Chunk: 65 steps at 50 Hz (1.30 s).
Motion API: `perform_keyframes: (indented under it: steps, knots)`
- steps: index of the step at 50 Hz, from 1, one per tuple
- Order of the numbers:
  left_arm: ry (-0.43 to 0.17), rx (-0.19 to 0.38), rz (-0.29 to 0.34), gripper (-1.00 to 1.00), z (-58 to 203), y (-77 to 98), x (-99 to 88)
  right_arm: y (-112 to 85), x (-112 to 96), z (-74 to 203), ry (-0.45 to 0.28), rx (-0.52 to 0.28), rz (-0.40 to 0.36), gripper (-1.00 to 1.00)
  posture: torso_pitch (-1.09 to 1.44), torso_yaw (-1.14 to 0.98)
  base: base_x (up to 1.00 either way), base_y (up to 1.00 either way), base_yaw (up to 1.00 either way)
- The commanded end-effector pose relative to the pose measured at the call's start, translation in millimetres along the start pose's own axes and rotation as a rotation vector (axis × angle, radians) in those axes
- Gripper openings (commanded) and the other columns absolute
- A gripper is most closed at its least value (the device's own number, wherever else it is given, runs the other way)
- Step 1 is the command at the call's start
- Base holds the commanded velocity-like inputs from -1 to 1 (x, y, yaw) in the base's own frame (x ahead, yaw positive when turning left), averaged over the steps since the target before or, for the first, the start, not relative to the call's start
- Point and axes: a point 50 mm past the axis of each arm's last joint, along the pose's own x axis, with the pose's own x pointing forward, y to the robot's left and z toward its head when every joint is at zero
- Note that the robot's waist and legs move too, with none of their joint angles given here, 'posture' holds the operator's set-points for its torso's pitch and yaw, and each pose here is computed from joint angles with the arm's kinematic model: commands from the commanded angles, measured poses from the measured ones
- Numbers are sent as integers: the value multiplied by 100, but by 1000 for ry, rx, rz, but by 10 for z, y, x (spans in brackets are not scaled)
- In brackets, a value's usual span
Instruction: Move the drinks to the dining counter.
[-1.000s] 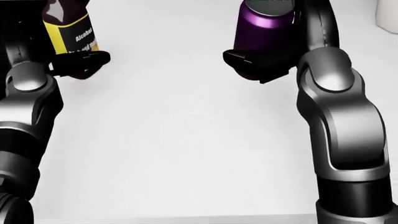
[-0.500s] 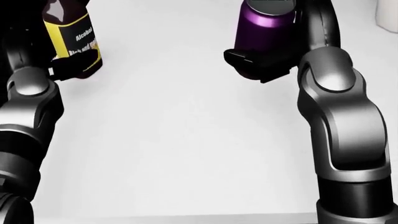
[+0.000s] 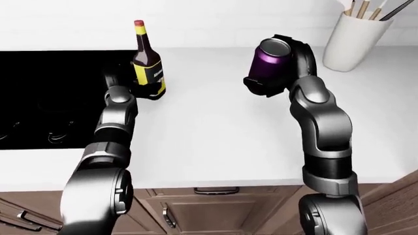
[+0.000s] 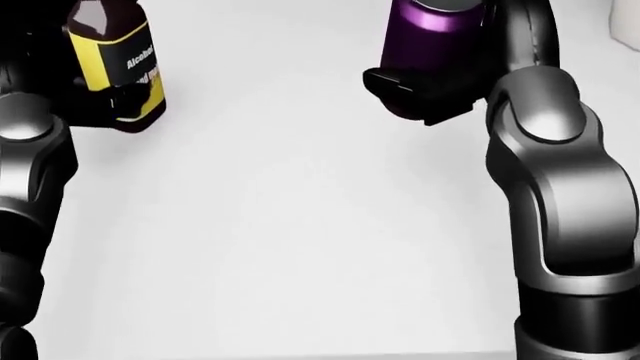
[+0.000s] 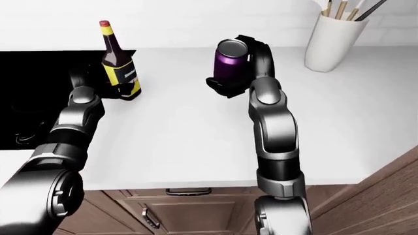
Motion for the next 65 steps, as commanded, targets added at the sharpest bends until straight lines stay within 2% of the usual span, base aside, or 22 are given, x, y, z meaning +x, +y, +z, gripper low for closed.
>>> perform_keyframes:
  steps: [1, 13, 25, 29, 39, 61, 65]
  knots:
    - [-161, -65, 0, -100, 487, 58, -2, -8, -29, 241, -99, 8, -2, -100, 0, 0, 0, 0, 0]
    - [-229, -77, -56, -100, 792, 186, -249, 23, -88, 332, -112, -4, 13, -100, 0, 0, -9, 4, 0]
    - [-240, -88, -46, -100, 850, 282, -282, 59, -114, 411, -124, -6, 24, -100, 0, 0, -75, 53, 0]
    - [-256, -91, -52, -100, 954, 333, -347, 86, -142, 550, -127, 8, 37, -100, 0, 0, -51, 84, 0]
    - [-260, -84, -63, -100, 957, 318, -389, 104, -159, 548, -128, 8, 49, -100, 0, 0, -1, 100, 0]
    - [-278, -80, -59, -100, 1039, 398, -441, 138, -203, 619, -139, 3, 71, -100, 0, 0, 0, 0, 100]
    - [-283, -78, -77, -100, 1048, 378, -460, 136, -208, 625, -140, 6, 68, -100, 0, 0, 0, 0, 100]
